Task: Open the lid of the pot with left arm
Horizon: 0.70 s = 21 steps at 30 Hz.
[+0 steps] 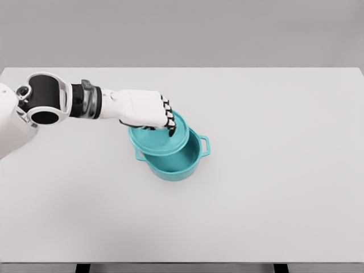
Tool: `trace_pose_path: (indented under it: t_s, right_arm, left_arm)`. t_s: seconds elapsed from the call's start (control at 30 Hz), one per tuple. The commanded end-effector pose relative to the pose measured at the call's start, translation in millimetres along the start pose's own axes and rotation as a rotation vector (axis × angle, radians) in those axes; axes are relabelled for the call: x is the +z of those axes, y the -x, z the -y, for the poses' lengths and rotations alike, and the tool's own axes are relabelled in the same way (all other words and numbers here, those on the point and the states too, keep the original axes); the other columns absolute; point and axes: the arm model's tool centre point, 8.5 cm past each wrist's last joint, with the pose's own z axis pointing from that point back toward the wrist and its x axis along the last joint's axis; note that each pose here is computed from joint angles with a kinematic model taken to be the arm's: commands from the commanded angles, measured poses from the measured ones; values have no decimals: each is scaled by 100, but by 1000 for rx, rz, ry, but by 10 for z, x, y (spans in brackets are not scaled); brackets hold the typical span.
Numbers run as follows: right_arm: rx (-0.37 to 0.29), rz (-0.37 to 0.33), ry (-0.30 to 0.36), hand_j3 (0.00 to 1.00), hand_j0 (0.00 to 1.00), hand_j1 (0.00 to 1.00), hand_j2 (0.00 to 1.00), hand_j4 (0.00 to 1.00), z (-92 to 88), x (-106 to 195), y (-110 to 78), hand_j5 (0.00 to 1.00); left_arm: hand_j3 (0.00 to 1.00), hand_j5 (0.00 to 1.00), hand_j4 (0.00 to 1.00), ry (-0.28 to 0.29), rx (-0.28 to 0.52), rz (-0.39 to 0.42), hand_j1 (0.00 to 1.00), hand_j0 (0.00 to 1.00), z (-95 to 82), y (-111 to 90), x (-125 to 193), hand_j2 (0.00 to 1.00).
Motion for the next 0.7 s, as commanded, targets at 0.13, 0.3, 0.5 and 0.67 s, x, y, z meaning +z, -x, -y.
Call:
trace_pose_path:
  t_s: [0.13, 0.3, 0.5, 0.67]
  right_arm:
    - [0, 0, 0, 100, 100, 100, 100, 100, 0, 0, 0, 100]
    - [1, 0, 0, 100, 100, 100, 100, 100, -1, 0, 0, 100]
    - [1, 0, 0, 100, 100, 100, 100, 100, -1, 0, 0, 100]
    - [-2, 0, 0, 100, 100, 100, 100, 100, 0, 0, 0, 100]
  left_arm:
    - [60, 60, 60, 11, 40, -70, 60, 60, 97, 196, 215, 60]
    - [60, 60, 60, 25, 56, -104, 60, 60, 162, 286, 313, 60]
    - [60, 60, 60, 51, 79, -152, 60, 60, 278, 403, 452, 60]
    - [60, 60, 60, 75, 113, -201, 60, 60, 406, 528, 617, 60]
